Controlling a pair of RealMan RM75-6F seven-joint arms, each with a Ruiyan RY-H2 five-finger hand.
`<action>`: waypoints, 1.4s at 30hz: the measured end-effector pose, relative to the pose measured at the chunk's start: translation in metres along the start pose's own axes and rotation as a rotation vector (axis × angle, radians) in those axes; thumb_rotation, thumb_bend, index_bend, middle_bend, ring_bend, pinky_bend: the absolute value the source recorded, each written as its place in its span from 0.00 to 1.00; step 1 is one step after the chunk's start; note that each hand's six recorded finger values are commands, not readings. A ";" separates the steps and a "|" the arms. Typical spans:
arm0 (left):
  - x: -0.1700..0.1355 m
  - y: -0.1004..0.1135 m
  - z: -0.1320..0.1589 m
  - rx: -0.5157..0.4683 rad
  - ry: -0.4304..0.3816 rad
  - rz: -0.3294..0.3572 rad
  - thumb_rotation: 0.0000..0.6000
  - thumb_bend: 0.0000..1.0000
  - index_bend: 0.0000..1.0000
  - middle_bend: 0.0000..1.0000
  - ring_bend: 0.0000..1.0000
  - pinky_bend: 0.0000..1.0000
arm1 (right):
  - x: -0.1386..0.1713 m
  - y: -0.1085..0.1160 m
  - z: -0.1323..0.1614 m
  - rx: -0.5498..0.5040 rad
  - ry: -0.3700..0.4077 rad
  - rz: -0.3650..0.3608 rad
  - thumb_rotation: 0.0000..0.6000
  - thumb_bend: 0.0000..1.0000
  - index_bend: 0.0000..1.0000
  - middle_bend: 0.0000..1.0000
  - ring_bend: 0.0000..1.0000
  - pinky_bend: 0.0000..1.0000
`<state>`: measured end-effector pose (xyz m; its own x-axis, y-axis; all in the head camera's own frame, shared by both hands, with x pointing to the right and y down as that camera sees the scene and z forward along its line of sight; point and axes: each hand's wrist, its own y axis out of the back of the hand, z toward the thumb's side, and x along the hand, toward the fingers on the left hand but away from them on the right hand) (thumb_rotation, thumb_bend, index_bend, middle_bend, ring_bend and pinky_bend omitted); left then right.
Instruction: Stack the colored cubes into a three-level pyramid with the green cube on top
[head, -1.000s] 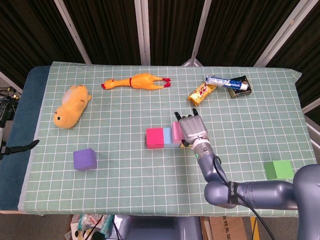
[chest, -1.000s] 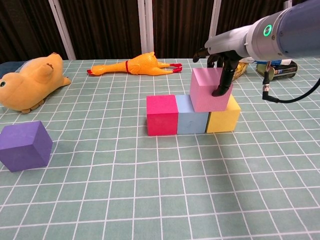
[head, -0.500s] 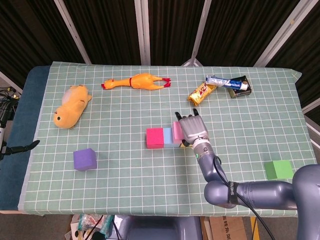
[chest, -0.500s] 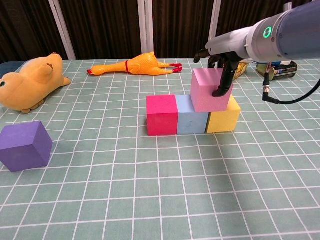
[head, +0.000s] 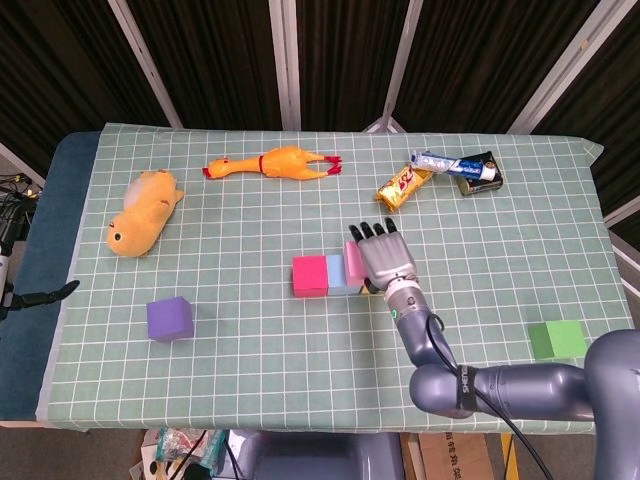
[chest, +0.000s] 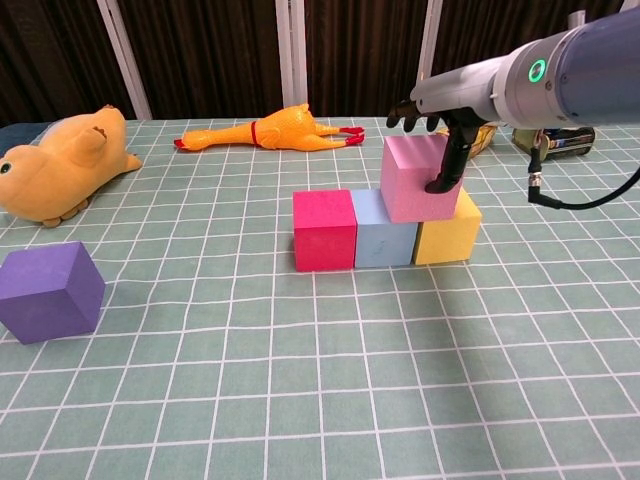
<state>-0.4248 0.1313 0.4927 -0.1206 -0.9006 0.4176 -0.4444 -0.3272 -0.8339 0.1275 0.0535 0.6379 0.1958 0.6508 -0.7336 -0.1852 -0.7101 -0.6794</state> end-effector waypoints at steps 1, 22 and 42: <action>0.000 0.000 0.000 0.001 0.000 0.000 1.00 0.07 0.00 0.04 0.02 0.07 | 0.000 0.000 0.000 -0.001 0.000 0.002 1.00 0.35 0.00 0.08 0.10 0.00; 0.000 0.003 -0.001 0.003 0.002 0.014 1.00 0.07 0.00 0.04 0.02 0.07 | 0.025 0.011 0.002 -0.016 0.019 -0.042 1.00 0.35 0.00 0.00 0.00 0.00; -0.002 -0.008 -0.002 0.049 -0.008 0.015 1.00 0.07 0.00 0.04 0.02 0.07 | 0.115 -0.010 -0.160 -0.171 -0.216 -0.272 1.00 0.35 0.00 0.00 0.00 0.00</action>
<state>-0.4225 0.1364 0.4993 -0.1202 -0.9078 0.4019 -0.3983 -0.3267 -0.8571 0.3056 0.0926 0.5633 0.0044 0.8502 -0.5265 0.0126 -0.5265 -0.8501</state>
